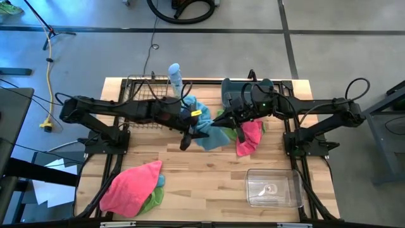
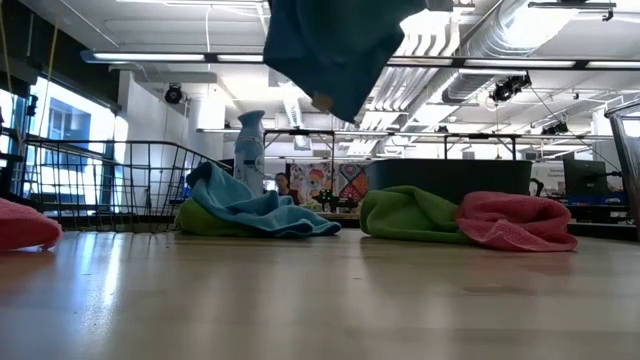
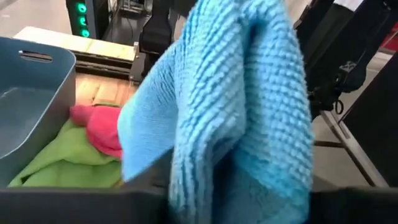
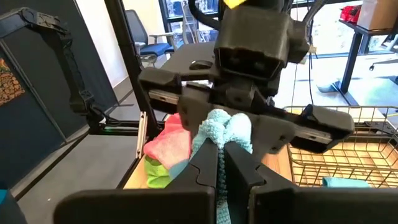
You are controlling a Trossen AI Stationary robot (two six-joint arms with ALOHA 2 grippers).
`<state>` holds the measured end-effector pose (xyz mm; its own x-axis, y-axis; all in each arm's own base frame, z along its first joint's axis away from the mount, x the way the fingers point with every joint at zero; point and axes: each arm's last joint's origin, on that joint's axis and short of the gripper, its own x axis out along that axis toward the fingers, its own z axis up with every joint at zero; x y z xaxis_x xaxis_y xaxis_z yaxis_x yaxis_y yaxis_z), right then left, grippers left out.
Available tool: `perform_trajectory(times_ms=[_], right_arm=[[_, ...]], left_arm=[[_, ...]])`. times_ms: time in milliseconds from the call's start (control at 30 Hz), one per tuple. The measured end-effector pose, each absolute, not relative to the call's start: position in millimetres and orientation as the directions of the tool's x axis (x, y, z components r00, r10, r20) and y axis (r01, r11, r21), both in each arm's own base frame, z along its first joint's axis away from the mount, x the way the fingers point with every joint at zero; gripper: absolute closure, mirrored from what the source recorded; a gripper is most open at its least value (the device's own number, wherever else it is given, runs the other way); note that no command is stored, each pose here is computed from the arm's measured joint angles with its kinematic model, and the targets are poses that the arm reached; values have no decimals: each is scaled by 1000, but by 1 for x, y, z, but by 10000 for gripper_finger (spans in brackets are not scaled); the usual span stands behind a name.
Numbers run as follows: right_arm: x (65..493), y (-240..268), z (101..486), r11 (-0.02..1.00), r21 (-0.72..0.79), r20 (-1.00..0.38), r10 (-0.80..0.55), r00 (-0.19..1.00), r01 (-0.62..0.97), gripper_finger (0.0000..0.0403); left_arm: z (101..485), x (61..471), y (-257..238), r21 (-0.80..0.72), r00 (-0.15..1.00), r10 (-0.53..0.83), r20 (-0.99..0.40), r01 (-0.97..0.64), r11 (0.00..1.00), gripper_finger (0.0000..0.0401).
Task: Sort microfiber towel by color & place in baskets
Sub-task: Put the top right blue towel into the wire basket
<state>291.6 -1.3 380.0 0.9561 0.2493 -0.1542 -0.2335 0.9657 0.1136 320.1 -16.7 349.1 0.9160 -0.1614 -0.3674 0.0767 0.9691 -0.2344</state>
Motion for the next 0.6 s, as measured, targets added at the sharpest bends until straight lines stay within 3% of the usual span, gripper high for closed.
perform_trajectory(times_ms=[100, 300, 433, 600], right_arm=[[291, -1, 380, 965, 120, -153, 249, 956, -232, 402], [291, -2, 381, 958, 177, -151, 252, 956, -224, 383], [290, -4, 382, 953, 241, -150, 221, 964, -182, 319], [279, -6, 391, 972, 220, -129, 117, 985, -87, 208]], left_arm=[[353, 317, -14, -235, 922, -145, -359, 61, 970, 385], [361, 309, -9, -237, 935, -99, -340, 16, 971, 397], [358, 308, -8, -241, 926, -93, -366, 2, 971, 399], [356, 307, -8, -235, 916, -78, -393, -18, 972, 400]])
